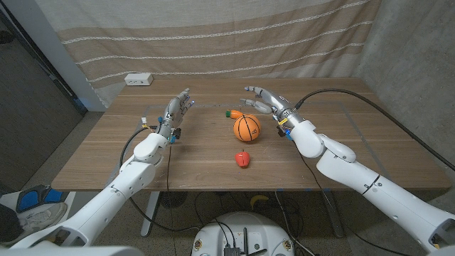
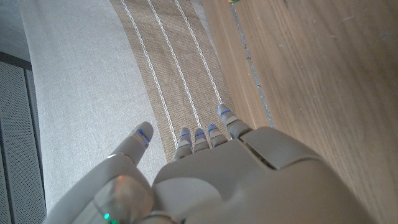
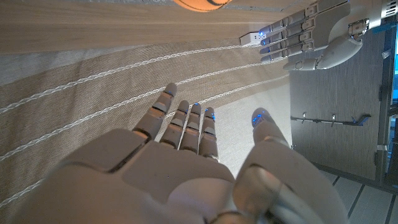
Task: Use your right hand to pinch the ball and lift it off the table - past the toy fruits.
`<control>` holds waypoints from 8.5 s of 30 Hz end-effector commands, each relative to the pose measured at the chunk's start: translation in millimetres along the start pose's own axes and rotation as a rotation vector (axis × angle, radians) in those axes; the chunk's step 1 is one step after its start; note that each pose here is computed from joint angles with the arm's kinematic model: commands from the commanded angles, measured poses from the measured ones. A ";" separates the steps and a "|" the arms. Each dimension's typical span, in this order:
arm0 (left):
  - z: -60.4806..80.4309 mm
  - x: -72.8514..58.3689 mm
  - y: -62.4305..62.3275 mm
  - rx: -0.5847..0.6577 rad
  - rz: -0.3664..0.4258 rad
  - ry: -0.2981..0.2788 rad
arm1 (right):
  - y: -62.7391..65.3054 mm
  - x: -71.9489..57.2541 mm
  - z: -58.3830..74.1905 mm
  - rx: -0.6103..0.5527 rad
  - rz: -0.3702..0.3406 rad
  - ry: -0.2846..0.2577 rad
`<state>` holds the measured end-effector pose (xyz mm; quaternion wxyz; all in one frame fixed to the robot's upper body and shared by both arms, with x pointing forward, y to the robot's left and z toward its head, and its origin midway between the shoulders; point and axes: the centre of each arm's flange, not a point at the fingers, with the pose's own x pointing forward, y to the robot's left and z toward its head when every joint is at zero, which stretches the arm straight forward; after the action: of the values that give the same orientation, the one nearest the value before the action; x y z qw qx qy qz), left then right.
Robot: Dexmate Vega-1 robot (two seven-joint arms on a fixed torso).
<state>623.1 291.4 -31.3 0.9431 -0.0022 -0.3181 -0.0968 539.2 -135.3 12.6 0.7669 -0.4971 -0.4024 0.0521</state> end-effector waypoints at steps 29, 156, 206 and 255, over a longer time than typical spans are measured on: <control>0.1 4.6 4.7 0.003 -0.005 -0.001 | 18.7 17.2 10.6 -0.196 0.246 0.230; 7.0 -12.0 0.8 0.008 0.011 -0.032 | 13.4 3.3 7.5 -0.107 0.043 0.053; 9.0 -6.1 4.3 0.008 0.014 -0.037 | -50.8 -10.3 -26.7 0.329 -0.203 -0.033; 11.5 -9.2 9.9 0.016 -0.008 -0.040 | -65.4 -34.1 -86.0 0.745 -0.374 -0.027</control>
<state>609.6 296.8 -28.0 0.9362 0.0018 -0.3378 -0.0966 548.0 -239.8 32.8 0.8791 -0.1441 -0.4509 0.0558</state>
